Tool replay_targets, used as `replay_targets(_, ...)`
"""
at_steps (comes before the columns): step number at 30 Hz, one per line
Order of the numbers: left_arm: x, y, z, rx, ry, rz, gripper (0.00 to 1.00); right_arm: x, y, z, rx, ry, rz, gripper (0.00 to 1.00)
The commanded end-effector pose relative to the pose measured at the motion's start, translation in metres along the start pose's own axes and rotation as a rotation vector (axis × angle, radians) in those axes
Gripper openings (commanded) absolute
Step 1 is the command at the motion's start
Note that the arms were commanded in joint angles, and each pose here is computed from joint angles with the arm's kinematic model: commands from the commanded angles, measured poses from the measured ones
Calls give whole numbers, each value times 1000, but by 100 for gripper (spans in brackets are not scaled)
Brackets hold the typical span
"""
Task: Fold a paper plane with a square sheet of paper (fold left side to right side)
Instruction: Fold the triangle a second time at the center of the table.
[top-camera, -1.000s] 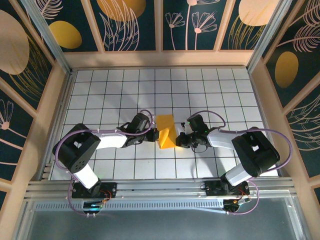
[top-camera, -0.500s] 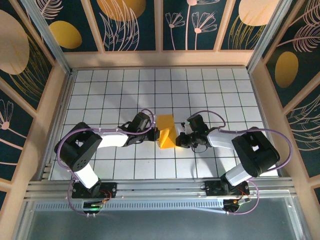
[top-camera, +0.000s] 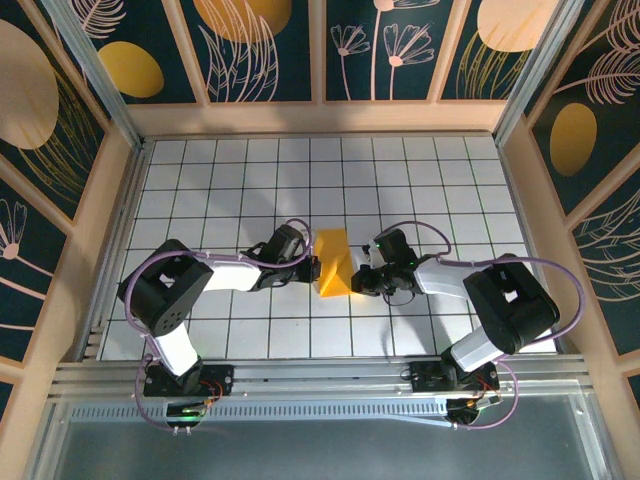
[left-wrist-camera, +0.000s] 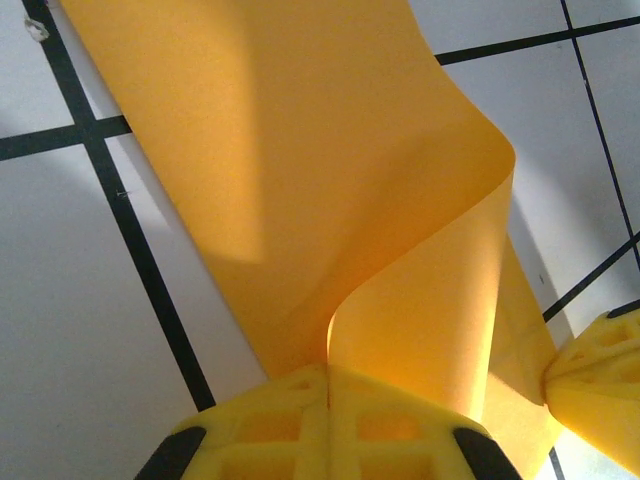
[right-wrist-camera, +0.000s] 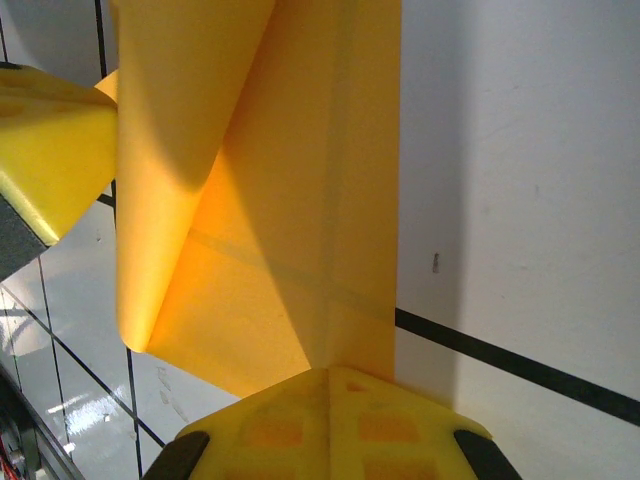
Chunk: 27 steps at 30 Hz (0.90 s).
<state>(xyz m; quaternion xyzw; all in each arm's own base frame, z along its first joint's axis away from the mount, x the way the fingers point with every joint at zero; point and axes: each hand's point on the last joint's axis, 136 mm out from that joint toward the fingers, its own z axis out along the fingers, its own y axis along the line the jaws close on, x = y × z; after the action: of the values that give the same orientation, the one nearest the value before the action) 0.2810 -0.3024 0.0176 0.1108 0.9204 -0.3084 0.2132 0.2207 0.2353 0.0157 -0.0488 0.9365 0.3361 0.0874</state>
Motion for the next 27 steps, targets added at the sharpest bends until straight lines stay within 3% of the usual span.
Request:
replay_targets(1, -3, 4, 3, -12, 4, 9, 0, 10, -17, 5, 79, 39, 13, 0)
replay_targets(11, 4, 10, 8, -28, 30, 7, 0, 4, -9, 0, 62, 24, 1, 0)
replay_targets(21, 12, 15, 12, -46, 66, 4, 0, -25, 40, -23, -85, -75, -42, 0)
replay_targets(27, 14, 17, 13, -54, 73, 6, 0, -38, 55, -17, -145, -103, -30, 0)
